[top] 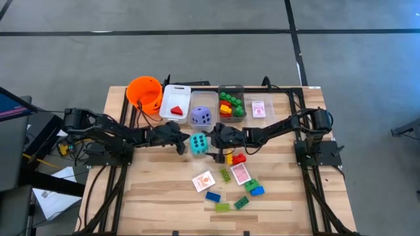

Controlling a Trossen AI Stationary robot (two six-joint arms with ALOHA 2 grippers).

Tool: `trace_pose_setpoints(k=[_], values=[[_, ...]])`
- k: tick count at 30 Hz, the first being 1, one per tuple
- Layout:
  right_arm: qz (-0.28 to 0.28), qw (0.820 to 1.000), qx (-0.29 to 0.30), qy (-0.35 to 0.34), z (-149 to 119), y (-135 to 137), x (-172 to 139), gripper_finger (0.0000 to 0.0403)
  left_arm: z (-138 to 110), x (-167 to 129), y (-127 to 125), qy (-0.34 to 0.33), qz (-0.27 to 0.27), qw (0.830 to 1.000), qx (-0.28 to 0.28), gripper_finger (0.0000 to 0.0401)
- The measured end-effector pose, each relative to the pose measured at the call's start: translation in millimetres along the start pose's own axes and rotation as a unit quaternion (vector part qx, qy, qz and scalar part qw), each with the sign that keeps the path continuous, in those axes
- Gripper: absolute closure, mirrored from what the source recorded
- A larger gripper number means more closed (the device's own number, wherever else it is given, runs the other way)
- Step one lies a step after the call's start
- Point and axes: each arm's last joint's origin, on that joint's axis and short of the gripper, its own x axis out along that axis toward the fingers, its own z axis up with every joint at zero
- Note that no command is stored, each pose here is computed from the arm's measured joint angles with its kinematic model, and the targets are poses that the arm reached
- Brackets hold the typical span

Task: Pick & Place Toys
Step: Put the large blue dice into the left transparent bin

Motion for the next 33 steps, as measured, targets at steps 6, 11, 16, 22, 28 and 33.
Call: trace_pose_setpoints(k=[6, 11, 16, 22, 28, 33], values=[[0.016, 1.000, 0.000, -0.001, 0.1, 0.9, 0.0, 0.0003, 0.0, 0.0, 0.0, 0.000, 0.000, 1.000, 0.000, 0.0401], [-0.037, 0.999, 0.006, 0.003, -0.4, -3.0, 0.0, 0.0003, 0.0, 0.0, -0.1, 0.000, 0.000, 1.000, 0.000, 0.0401], [-0.033, 0.999, 0.001, 0.001, 0.1, -2.8, 0.0, 0.0003, 0.0, 0.0, -0.9, 0.004, -0.012, 1.000, -0.001, 0.0401], [0.006, 1.000, -0.005, -0.009, 4.9, -1.0, 0.6, 0.0003, 0.0, -0.1, -2.1, 0.010, -0.029, 1.000, -0.001, 0.0401], [0.054, 0.998, -0.008, -0.014, 5.2, 2.1, 0.4, 0.0003, 4.6, -0.3, -4.9, -0.012, -0.049, 0.998, 0.026, 0.0401], [0.074, 0.997, -0.008, -0.016, 5.3, 3.0, 0.3, 0.0003, 6.5, -0.5, -6.1, -0.022, -0.057, 0.997, 0.041, 0.0401]])
